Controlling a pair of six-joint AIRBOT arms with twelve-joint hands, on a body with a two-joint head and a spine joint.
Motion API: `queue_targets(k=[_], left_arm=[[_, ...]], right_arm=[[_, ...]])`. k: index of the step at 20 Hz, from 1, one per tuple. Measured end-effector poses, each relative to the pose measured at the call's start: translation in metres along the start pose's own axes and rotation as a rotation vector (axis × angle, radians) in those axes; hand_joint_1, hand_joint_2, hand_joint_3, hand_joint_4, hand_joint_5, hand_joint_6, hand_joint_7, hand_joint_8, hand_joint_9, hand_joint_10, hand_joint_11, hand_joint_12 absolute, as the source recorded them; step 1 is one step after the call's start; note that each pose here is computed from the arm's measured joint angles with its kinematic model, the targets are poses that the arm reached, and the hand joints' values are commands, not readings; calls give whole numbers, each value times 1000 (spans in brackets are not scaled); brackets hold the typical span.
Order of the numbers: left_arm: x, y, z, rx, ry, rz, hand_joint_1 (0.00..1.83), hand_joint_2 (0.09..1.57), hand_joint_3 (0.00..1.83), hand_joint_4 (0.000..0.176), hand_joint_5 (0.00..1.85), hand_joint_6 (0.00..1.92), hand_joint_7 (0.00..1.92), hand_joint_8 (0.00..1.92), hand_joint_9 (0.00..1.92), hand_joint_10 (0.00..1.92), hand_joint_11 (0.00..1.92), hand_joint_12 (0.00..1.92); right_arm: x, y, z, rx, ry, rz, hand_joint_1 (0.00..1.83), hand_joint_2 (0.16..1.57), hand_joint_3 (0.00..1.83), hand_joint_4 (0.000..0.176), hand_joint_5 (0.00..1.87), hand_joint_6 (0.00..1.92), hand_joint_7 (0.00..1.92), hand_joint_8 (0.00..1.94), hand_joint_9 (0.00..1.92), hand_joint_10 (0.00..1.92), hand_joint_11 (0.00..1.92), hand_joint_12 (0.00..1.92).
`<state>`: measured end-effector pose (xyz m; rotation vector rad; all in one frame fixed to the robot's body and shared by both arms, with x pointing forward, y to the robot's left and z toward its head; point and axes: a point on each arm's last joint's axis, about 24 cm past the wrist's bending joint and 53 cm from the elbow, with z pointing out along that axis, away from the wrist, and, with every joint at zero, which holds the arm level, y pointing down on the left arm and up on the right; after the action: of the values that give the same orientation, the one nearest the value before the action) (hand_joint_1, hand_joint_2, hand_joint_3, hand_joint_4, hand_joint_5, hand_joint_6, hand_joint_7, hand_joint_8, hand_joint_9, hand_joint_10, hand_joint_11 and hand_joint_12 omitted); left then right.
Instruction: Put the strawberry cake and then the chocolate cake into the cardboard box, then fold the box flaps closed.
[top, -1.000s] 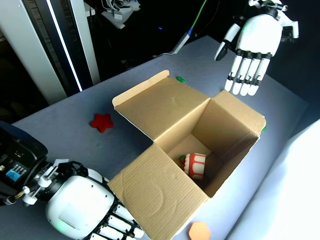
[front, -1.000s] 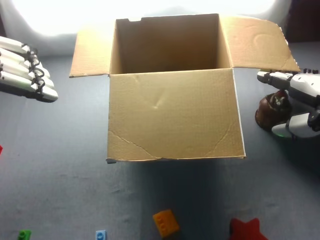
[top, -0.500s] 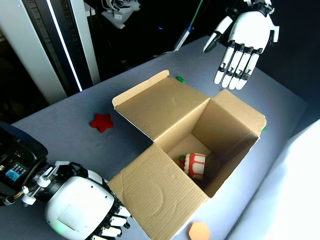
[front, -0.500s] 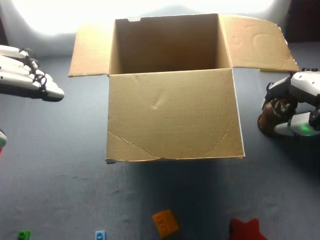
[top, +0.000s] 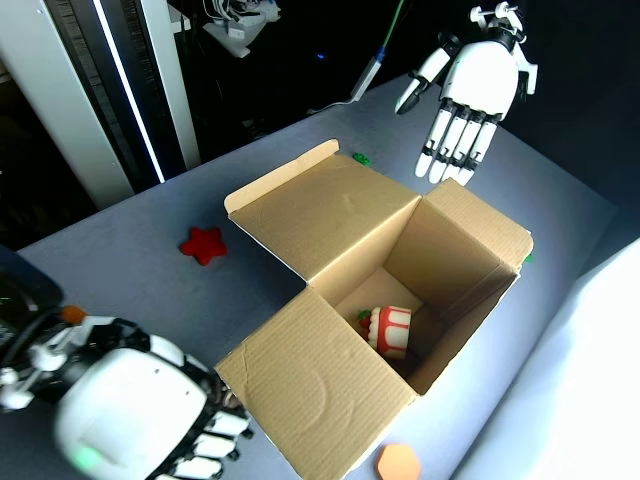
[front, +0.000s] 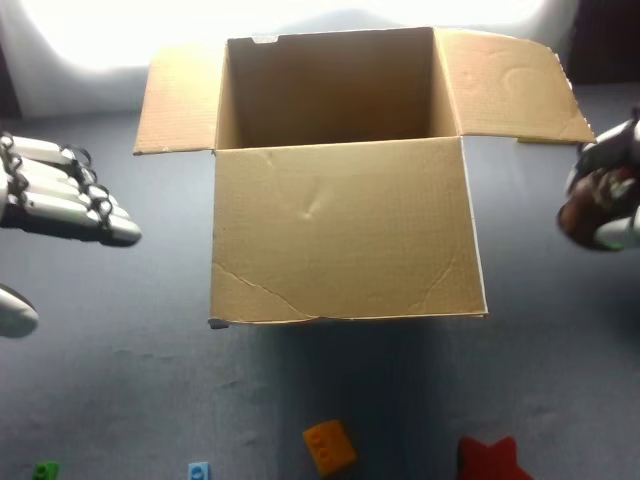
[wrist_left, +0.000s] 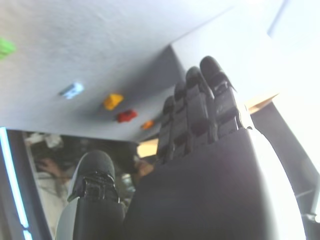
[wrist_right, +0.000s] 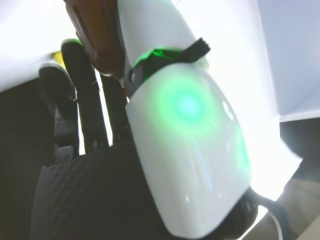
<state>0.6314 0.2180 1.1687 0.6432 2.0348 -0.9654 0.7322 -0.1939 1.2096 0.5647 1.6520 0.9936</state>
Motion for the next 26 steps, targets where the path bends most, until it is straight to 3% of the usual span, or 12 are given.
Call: queue_targets(k=[1,4,6,8,10,13,16,20,23,26], left_arm=[[3,0,3,2,5,-5,0,1259,0,5,126,5,188,2,196,0,0,680],[8,18,9,-41,1,-36,0,1273,3,0,143,4,209,4,199,0,0,674],[17,29,14,-66,14,-53,0,1299,11,0,139,0,179,0,187,2,0,606],[20,33,23,-78,18,-43,66,1319,11,0,168,9,187,3,194,3,0,633],[11,37,24,-90,-22,-30,226,1353,13,0,168,5,208,6,206,5,0,663],[-9,47,22,-131,-90,-17,245,1346,3,0,169,2,212,2,216,5,0,669],[-23,50,22,-153,-127,-11,230,1358,5,0,176,3,202,1,215,3,0,677],[-29,43,27,-142,-144,30,226,1347,0,0,176,3,223,3,230,4,0,754],[-28,40,27,-127,-140,27,208,1351,0,0,173,11,200,3,199,2,0,692],[-29,44,24,-134,-141,28,182,1351,0,0,143,3,189,2,205,2,0,707]], right_arm=[[-11,3,-5,-5,-20,2,1172,1245,1,0,796,1178,713,1592,460,1720,279,1921],[-44,8,-20,-13,-73,4,1157,1246,0,0,808,1244,699,1524,507,1606,288,1921],[-68,12,-28,-21,-111,10,1174,1229,0,0,836,1167,732,1517,524,1663,339,1921],[-91,22,-36,-55,-167,-25,1166,1237,0,0,784,1224,752,1496,518,1639,297,1921],[-101,38,-40,-104,-193,-54,1164,1243,2,0,784,1219,726,1545,494,1630,277,1921],[-111,64,-46,-186,-243,-122,1180,1231,0,0,849,1133,710,1551,485,1638,254,1921],[-110,94,-54,-294,-277,-158,1191,1222,0,0,860,1083,733,1548,474,1678,245,1921],[-91,144,-67,-469,-306,-190,1189,1219,0,0,825,1132,776,1501,539,1667,326,1921],[-71,175,-68,-551,-286,-166,1189,1224,1,0,840,1118,741,1546,511,1707,301,1921],[-52,189,-65,-587,-260,-153,1189,1227,1,0,862,1093,710,1576,469,1649,254,1921]])
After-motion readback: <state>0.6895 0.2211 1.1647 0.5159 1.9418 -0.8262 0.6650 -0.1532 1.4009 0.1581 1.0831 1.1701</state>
